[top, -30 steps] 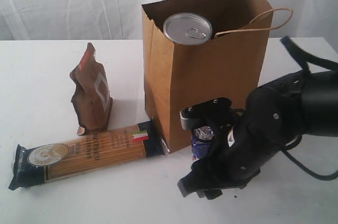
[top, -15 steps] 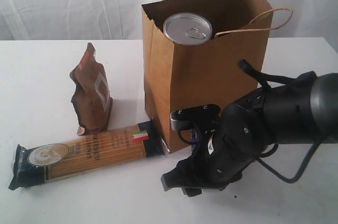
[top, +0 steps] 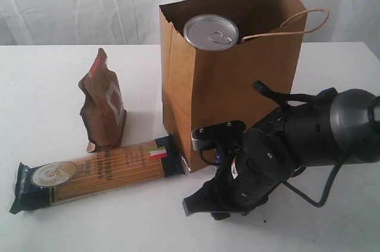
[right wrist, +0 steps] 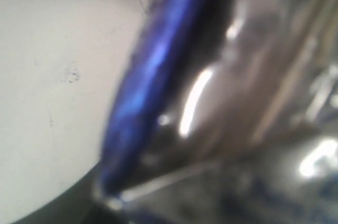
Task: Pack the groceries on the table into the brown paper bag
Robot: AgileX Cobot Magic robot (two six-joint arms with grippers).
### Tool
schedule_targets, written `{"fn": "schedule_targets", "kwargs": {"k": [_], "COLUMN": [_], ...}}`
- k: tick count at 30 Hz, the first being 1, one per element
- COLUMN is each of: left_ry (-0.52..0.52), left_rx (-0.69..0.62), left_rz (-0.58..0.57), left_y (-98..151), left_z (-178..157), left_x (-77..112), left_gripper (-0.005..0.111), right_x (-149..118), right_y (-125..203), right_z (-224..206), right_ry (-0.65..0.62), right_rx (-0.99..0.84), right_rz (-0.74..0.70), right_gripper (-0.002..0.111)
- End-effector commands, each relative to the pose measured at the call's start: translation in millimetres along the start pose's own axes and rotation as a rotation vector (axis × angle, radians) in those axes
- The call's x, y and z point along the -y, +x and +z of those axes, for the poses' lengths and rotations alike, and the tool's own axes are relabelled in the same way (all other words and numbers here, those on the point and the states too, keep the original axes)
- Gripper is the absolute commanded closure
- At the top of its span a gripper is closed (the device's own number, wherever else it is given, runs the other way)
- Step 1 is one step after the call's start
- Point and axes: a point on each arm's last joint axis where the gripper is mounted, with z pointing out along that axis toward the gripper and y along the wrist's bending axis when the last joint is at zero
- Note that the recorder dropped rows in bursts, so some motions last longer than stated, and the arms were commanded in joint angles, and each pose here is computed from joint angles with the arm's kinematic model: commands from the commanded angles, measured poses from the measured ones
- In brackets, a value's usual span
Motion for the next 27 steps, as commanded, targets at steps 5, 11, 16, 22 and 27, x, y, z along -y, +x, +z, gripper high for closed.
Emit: {"fn": "schedule_targets", "kwargs": {"k": [5,11,16,22,27], "left_ry": [-0.003,-0.003,-0.003,-0.003,-0.003], "left_rx": [0.0,0.0,0.0,0.0,0.0], "left_rz": [-0.005,-0.005,-0.005,-0.005,-0.005], "left_y": [0.9,0.9,0.9,0.9,0.9], "left_z": [0.0,0.0,0.0,0.0,0.0], "left_x": [0.0,0.0,0.0,0.0,0.0], "left_gripper": [0.107,0.107,0.107,0.107,0.107], "right_x": [-0.8,-1.2,-2.4,-2.4,1.0], "right_y": [1.7,4.0,0.0,-1.9,5.8], "right_z": [0.2,-0.5,-17.1,-55.4,-97.1], "right_ry": [0.009,0.016,-0.001,-0.026,-0.035], "right_rx": [-0.01,-0.031,0.024,0.107,0.153], "right_rz": [-0.016,-0.021,-0.025,-0.034,-0.057], "right_gripper": [0.088,0.105,0.108,0.108,0.108]}}
